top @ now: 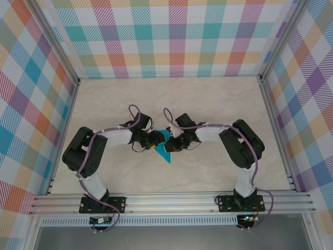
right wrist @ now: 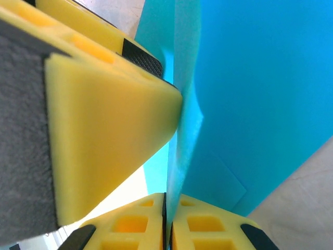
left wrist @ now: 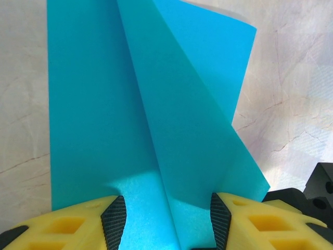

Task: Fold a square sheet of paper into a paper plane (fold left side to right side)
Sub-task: Fourth fold the wing at the center of the table.

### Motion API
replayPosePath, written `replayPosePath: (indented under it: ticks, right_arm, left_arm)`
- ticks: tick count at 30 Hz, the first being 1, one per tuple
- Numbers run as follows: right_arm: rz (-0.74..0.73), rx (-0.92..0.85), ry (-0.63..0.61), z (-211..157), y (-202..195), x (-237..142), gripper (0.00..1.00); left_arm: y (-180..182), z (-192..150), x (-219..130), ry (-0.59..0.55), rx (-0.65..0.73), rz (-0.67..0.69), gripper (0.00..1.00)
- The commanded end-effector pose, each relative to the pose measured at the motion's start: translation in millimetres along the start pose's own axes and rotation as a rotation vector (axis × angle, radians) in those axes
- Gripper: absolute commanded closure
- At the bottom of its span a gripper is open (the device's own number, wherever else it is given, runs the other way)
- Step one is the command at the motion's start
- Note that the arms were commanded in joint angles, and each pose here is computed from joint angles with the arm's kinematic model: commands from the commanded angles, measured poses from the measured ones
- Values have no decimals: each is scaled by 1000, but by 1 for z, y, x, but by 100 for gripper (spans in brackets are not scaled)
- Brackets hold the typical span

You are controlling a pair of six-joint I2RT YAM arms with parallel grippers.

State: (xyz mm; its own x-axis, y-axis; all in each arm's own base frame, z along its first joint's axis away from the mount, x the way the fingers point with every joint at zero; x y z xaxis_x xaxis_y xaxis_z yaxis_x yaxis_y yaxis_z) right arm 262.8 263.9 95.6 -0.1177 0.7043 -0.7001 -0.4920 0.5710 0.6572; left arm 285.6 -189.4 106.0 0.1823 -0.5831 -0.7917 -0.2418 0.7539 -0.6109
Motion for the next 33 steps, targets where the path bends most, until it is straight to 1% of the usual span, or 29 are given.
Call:
replayPosePath:
  ticks: [1, 5, 9, 12, 23, 33]
  right_arm:
    - [36, 20, 10, -3, -6, 5, 89]
    - [41, 23, 11, -2, -7, 5, 88]
    - [36, 24, 6, -1, -8, 4, 85]
    - [37, 23, -1, 0, -7, 3, 82]
    - [59, 12, -23, 3, -6, -1, 80]
    - [54, 2, -46, 3, -2, -10, 73]
  left_arm:
    - [27, -6, 18, 28, -30, 169, 49]
    - [29, -9, 18, 43, -26, 255, 49]
    - [27, -11, 19, 43, -16, 289, 51]
    - [28, -11, 20, 46, -16, 298, 52]
    - [29, -11, 21, 45, -21, 311, 52]
    - [29, -11, 21, 45, -20, 312, 53]
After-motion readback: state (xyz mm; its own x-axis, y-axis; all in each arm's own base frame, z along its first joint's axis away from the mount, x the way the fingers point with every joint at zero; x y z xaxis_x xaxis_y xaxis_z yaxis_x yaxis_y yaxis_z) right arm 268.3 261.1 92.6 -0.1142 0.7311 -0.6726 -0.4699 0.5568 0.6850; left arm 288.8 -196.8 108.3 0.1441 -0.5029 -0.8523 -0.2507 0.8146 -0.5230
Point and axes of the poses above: each hand's point on the last joint's axis, 136 mm out from that joint toward the fingers, its own x axis out along the fingers, its own y axis along the line the jaws close on, z = x × y, the point moved 10 cm from there along -x, back along the fingers, and after that the axes turned 8 degrees about -x, right-handed, at the moved point
